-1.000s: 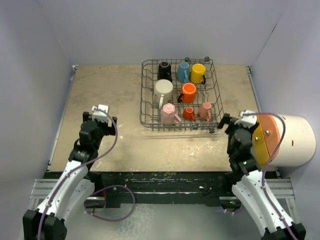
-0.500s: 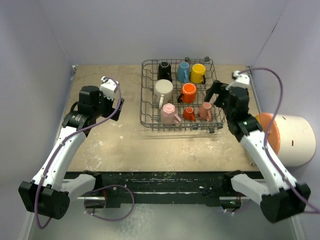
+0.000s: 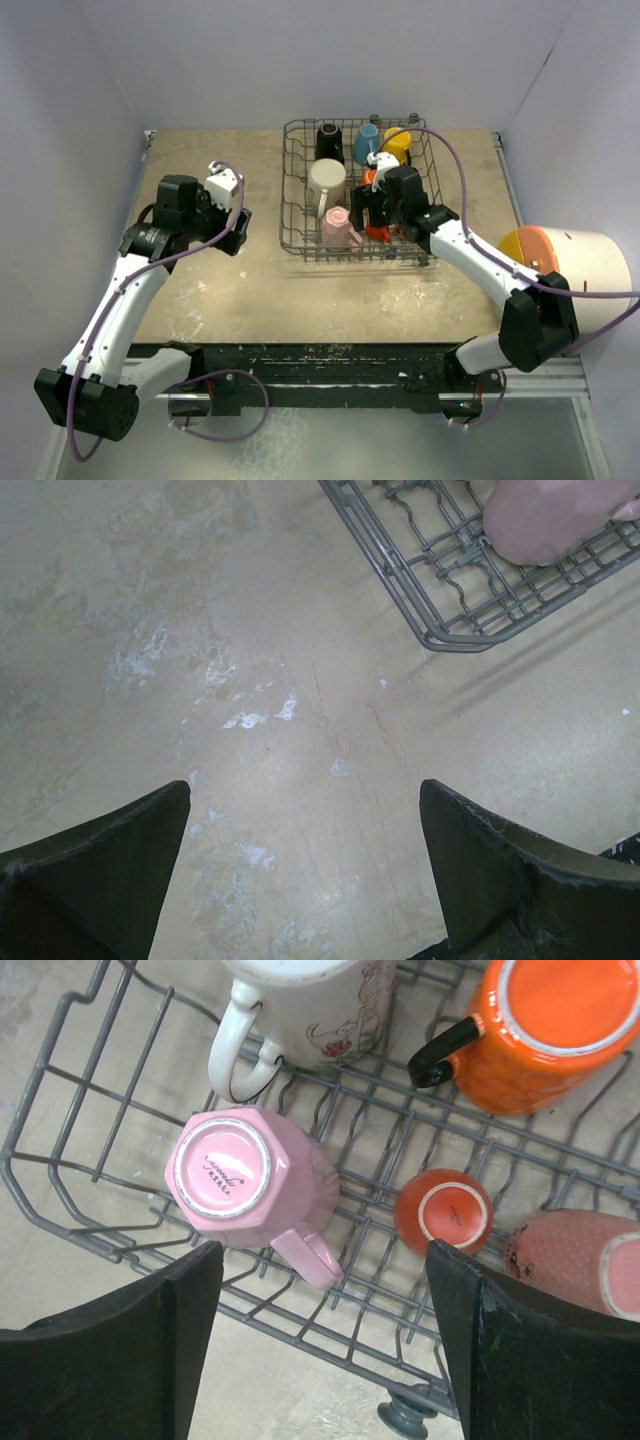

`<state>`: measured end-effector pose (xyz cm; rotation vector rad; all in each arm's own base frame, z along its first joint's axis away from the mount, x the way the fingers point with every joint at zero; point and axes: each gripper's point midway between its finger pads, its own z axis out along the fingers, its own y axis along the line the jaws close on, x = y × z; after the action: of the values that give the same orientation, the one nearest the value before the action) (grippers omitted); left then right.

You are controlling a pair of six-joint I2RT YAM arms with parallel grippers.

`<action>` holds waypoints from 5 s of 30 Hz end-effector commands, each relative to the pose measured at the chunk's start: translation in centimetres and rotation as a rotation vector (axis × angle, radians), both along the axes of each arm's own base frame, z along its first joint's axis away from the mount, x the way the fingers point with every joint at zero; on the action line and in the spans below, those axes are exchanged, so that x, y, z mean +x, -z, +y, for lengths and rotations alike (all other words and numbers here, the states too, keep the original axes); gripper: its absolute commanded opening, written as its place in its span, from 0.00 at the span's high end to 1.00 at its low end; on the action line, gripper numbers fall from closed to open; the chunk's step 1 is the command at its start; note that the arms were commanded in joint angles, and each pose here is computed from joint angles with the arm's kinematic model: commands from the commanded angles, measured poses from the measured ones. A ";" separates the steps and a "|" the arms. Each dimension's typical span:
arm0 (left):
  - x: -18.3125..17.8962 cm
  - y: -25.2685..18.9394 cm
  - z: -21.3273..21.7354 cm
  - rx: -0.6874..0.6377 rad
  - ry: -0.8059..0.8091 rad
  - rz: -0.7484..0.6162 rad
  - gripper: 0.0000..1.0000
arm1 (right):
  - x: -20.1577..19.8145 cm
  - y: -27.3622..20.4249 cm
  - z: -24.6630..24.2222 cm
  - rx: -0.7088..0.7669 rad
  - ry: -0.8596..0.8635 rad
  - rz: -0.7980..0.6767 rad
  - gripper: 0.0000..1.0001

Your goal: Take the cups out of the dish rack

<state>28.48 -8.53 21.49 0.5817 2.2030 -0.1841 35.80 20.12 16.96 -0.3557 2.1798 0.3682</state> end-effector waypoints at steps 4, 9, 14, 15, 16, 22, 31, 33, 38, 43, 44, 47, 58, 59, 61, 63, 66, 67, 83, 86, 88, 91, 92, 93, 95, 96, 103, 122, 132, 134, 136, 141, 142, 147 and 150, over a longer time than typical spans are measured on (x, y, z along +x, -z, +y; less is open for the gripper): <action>-1.0 -1.9 -1.1 -0.027 0.090 -0.012 0.01 | 0.5 1.9 2.4 -0.013 -0.141 0.027 0.20; -1.0 -2.4 -1.3 -0.029 0.105 -0.024 0.01 | 0.9 3.6 3.0 -0.050 -0.159 0.050 0.21; -1.1 -2.7 -1.4 -0.034 0.112 -0.025 0.01 | 1.5 5.1 3.5 -0.067 -0.177 0.069 0.27; -1.1 -2.7 -1.4 -0.035 0.112 -0.025 0.01 | 1.6 5.5 3.6 -0.070 -0.180 0.077 0.29; -1.1 -2.7 -1.4 -0.034 0.111 -0.025 0.01 | 1.7 5.8 3.9 -0.074 -0.186 0.083 0.31; -1.0 -3.1 -1.2 -0.025 0.102 -0.037 0.01 | 1.5 6.8 5.5 -0.109 -0.211 0.081 0.46; -1.3 -3.3 -1.1 -0.023 0.108 -0.043 0.01 | 0.8 4.8 6.7 -0.172 -0.192 0.010 0.77; -1.3 -3.3 -1.0 -0.023 0.105 -0.046 0.01 | 0.9 4.1 6.5 -0.179 -0.176 -0.004 0.89; -1.6 -3.4 -0.9 -0.019 0.099 -0.055 0.01 | 1.1 1.7 6.0 -0.181 -0.146 -0.047 1.00; -1.9 -3.7 -1.0 -0.024 0.117 -0.066 0.01 | 1.2 -3.7 6.4 -0.125 -0.134 -0.128 1.00; -2.0 -3.6 -1.0 -0.022 0.119 -0.067 0.01 | 1.0 -5.0 6.5 -0.108 -0.135 -0.138 1.00; -1.7 -3.4 -0.9 -0.010 0.130 -0.091 0.01 | 0.0 -8.9 6.9 -0.027 -0.129 -0.166 1.00; -5.8 -8.1 -4.4 -0.049 0.501 -0.356 0.01 | -9.0 -18.8 12.5 0.650 -0.306 0.006 1.00; -6.3 -8.6 -4.7 -0.051 0.532 -0.392 0.01 | -9.8 -19.3 12.7 0.708 -0.320 0.024 1.00; -7.4 -9.5 -5.3 -0.054 0.600 -0.449 0.01 | -11.6 -20.8 13.0 0.835 -0.368 0.050 1.00; -8.2 -10.3 -5.8 -0.063 0.657 -0.483 0.01 | -13.2 -21.2 13.2 0.942 -0.406 0.097 1.00; -8.9 -11.6 -6.5 -0.081 0.717 -0.523 0.01 | -14.9 -22.0 13.3 1.066 -0.445 0.172 1.00; -9.2 -12.0 -6.7 -0.085 0.737 -0.538 0.01 | -15.5 -21.8 13.3 1.105 -0.459 0.201 1.00; -9.8 -16.6 -8.6 -0.147 0.851 -0.784 0.18 | -22.4 -25.4 14.2 1.455 -0.577 0.340 1.00; -9.7 -17.3 -8.5 -0.148 0.830 -0.810 0.18 | -23.4 -26.1 14.6 1.489 -0.598 0.342 1.00; -9.6 -17.8 -8.3 -0.150 0.810 -0.825 0.20 | -23.9 -26.4 14.9 1.506 -0.598 0.345 1.00; -10.1 -18.8 -8.3 -0.176 0.796 -0.846 0.29 | -24.3 -26.2 15.5 1.527 -0.590 0.369 1.00; -10.4 -18.8 -8.4 -0.190 0.804 -0.835 0.33 | -24.3 -26.1 15.8 1.537 -0.582 0.378 1.00; -10.7 -18.7 -8.6 -0.203 0.816 -0.818 0.38 | -24.3 -26.1 16.0 1.553 -0.579 0.385 1.00; -11.0 -18.4 -8.9 -0.233 0.840 -0.774 0.51 | -24.1 -26.2 16.4 1.582 -0.568 0.388 1.00; -11.1 -18.2 -9.1 -0.246 0.846 -0.747 0.57 | -24.2 -26.3 16.7 1.593 -0.568 0.392 1.00; -9.4 -16.8 -8.6 -0.268 0.741 -0.640 1.00 | -23.7 -24.8 18.4 1.541 -0.527 0.441 0.62; 12.9 -2.5 0.3 0.249 0.028 0.000 1.00 | -9.8 -12.0 -0.4 0.444 0.362 0.129 0.00; 20.9 3.9 -0.3 0.184 -0.001 0.165 1.00 | -8.7 -9.5 -3.0 0.338 0.413 0.140 0.00; 21.9 4.7 -0.2 0.183 -0.008 0.184 1.00 | -8.4 -9.0 -3.2 0.329 0.419 0.149 0.00; 23.1 5.4 0.3 0.186 -0.027 0.192 1.00 | -8.1 -8.6 -3.4 0.329 0.422 0.155 0.00; 25.2 6.7 2.1 0.187 -0.067 0.213 1.00 | -7.4 -7.8 -3.7 0.324 0.429 0.168 0.00; 25.4 7.3 2.4 0.197 -0.074 0.224 1.00 | -7.2 -7.6 -3.8 0.322 0.433 0.170 0.00; 26.4 9.1 3.4 0.222 -0.100 0.252 1.00 | -6.3 -6.3 -4.3 0.296 0.451 0.183 0.00; 27.0 9.6 3.7 0.236 -0.115 0.259 1.00 | -5.7 -5.4 -4.6 0.267 0.468 0.189 0.00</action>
<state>53.77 -5.05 9.21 0.6398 2.5879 0.0354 29.04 15.74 22.70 0.3703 2.2863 0.4610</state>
